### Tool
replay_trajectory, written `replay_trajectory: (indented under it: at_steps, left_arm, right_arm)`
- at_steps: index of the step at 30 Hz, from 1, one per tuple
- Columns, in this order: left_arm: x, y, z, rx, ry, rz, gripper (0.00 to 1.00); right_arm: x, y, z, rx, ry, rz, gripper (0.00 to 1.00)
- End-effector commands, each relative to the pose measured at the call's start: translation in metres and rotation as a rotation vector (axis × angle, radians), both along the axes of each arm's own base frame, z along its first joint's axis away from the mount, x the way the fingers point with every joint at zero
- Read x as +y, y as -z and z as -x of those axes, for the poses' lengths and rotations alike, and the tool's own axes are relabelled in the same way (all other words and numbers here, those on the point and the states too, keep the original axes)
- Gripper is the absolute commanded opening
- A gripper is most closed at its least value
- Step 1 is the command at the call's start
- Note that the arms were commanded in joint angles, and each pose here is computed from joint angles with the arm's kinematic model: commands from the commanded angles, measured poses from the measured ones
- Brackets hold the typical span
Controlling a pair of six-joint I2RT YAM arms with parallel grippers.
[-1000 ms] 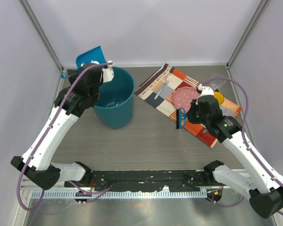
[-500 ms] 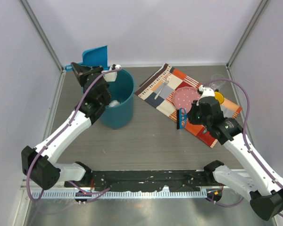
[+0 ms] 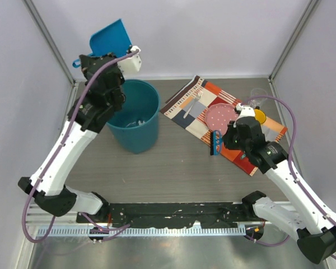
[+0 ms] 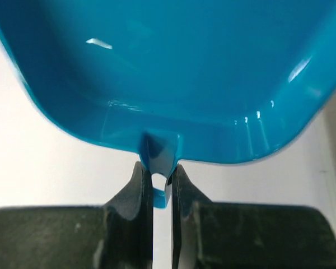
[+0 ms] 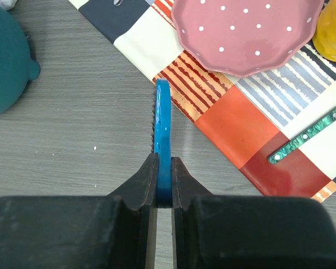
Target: Sweep away the paper scraps from the table
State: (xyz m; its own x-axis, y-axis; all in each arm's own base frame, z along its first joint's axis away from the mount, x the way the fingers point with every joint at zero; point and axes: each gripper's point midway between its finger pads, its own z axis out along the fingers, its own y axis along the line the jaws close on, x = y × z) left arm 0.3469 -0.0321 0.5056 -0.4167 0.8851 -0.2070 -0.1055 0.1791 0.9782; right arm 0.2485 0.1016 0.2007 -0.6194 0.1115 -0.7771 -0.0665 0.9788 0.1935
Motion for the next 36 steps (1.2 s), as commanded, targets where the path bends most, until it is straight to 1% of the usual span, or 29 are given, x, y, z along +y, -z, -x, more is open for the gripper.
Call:
replay_trajectory:
  at_steps: [1, 2, 3, 4, 5, 6, 7, 8, 10, 11, 13, 14, 15, 18, 20, 22, 24, 25, 27, 29, 30, 32, 33, 36]
  left_arm:
    - [-0.036, 0.071, 0.044, 0.406, 0.197, 0.119, 0.00]
    - [-0.048, 0.076, 0.050, 0.431, 0.228, 0.192, 0.00]
    - [-0.055, 0.091, 0.062, 0.521, 0.252, 0.183, 0.00]
    - [-0.082, 0.108, 0.075, 0.621, 0.362, 0.219, 0.00]
    - [-0.097, 0.123, 0.082, 0.680, 0.380, 0.279, 0.00]
    - [-0.106, 0.139, 0.096, 0.775, 0.405, 0.279, 0.00]
    - [-0.128, 0.153, 0.111, 0.860, 0.473, 0.306, 0.00]
    - [-0.138, 0.171, 0.121, 0.931, 0.479, 0.305, 0.00]
    - [-0.156, 0.194, 0.139, 1.026, 0.494, 0.317, 0.00]
    - [-0.171, 0.214, 0.158, 1.125, 0.541, 0.310, 0.00]
    - [-0.190, 0.233, 0.174, 1.216, 0.584, 0.333, 0.00]
    - [-0.197, 0.249, 0.186, 1.292, 0.598, 0.337, 0.00]
    - [-0.202, 0.259, 0.191, 1.327, 0.605, 0.339, 0.00]
    - [-0.212, 0.299, 0.198, 1.385, 0.600, 0.294, 0.00]
    - [-0.214, 0.327, 0.199, 1.427, 0.560, 0.241, 0.00]
    - [-0.218, 0.345, 0.204, 1.473, 0.548, 0.225, 0.00]
    - [-0.227, 0.370, 0.207, 1.521, 0.545, 0.222, 0.00]
    - [-0.226, 0.386, 0.207, 1.543, 0.518, 0.200, 0.00]
    - [-0.234, 0.403, 0.200, 1.527, 0.516, 0.189, 0.00]
    - [-0.232, 0.422, 0.198, 1.540, 0.498, 0.141, 0.00]
    - [-0.237, 0.427, 0.192, 1.518, 0.511, 0.144, 0.00]
    - [-0.236, 0.435, 0.183, 1.483, 0.506, 0.101, 0.00]
    - [-0.240, 0.436, 0.179, 1.464, 0.520, 0.102, 0.00]
    - [-0.243, 0.441, 0.178, 1.469, 0.546, 0.089, 0.00]
  right_arm:
    - [-0.002, -0.033, -0.009, -0.106, 0.019, -0.030, 0.01]
    - [-0.002, -0.036, -0.009, -0.112, 0.021, -0.032, 0.01]
    - [-0.002, -0.037, -0.009, -0.113, 0.022, -0.032, 0.01]
    - [-0.003, -0.041, -0.009, -0.119, 0.024, -0.034, 0.01]
    - [-0.003, -0.042, -0.009, -0.122, 0.028, -0.033, 0.01]
    - [-0.004, -0.045, -0.009, -0.125, 0.032, -0.033, 0.01]
    - [-0.005, -0.050, -0.008, -0.134, 0.034, -0.036, 0.01]
    - [-0.006, -0.051, -0.008, -0.136, 0.037, -0.035, 0.01]
    - [-0.010, -0.058, -0.007, -0.152, 0.052, -0.029, 0.01]
    - [-0.012, -0.060, -0.006, -0.155, 0.058, -0.025, 0.01]
    - [-0.018, -0.064, -0.003, -0.162, 0.074, -0.010, 0.01]
    - [-0.020, -0.065, -0.003, -0.163, 0.081, -0.002, 0.01]
    - [-0.022, -0.066, -0.002, -0.165, 0.083, 0.005, 0.01]
    - [-0.027, -0.071, 0.000, -0.176, 0.096, 0.021, 0.01]
    - [-0.030, -0.072, 0.001, -0.177, 0.099, 0.031, 0.01]
    - [-0.030, -0.073, 0.001, -0.177, 0.096, 0.036, 0.01]
    - [-0.029, -0.072, 0.001, -0.170, 0.093, 0.042, 0.01]
    - [-0.029, -0.073, 0.000, -0.170, 0.089, 0.045, 0.01]
    - [-0.030, -0.072, 0.000, -0.161, 0.087, 0.058, 0.01]
    - [-0.030, -0.071, 0.000, -0.152, 0.080, 0.068, 0.01]
    - [-0.029, -0.072, 0.001, -0.150, 0.075, 0.067, 0.01]
    - [-0.028, -0.072, 0.001, -0.143, 0.067, 0.069, 0.01]
    - [-0.027, -0.072, 0.002, -0.140, 0.059, 0.068, 0.01]
    - [-0.027, -0.073, 0.003, -0.139, 0.051, 0.072, 0.01]
